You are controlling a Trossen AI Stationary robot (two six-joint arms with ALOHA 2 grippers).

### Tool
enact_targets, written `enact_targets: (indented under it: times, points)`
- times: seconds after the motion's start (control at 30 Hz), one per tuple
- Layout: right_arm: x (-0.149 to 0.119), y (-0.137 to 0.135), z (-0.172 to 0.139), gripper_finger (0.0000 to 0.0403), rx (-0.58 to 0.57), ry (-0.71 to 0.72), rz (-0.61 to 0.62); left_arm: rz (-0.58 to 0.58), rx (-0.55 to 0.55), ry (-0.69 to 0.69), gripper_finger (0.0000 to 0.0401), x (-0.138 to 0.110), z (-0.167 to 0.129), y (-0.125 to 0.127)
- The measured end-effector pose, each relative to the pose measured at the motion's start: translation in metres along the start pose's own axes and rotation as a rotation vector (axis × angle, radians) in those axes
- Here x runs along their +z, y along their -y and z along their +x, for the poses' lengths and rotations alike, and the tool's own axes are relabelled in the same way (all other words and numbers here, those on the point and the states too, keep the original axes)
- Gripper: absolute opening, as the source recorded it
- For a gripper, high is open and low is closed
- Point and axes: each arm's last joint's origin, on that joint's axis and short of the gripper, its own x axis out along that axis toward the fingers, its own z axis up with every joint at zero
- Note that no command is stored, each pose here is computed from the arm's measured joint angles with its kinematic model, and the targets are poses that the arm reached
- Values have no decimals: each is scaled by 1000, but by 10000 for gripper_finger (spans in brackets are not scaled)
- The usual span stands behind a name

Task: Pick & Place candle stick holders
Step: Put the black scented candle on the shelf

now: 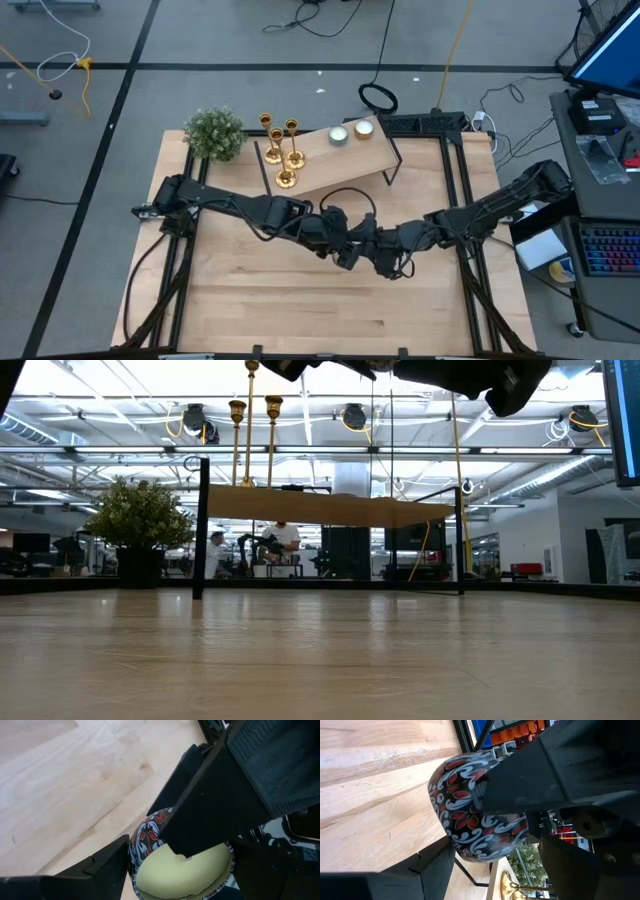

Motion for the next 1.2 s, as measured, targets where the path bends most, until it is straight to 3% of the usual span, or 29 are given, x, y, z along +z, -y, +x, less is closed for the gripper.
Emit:
enact_targets:
  times: [0.67,0.93,1.2]
  points:
    - [19,-6,-8,271,-20,32,-7,14,-52,-48,298,-9,0,7]
    - [18,-7,-8,268,-34,-21,-11,15,-87,-47,299,-8,0,10]
    - [23,-9,-11,267,-33,-20,-30,-83,-119,-55,299,-17,-1,16]
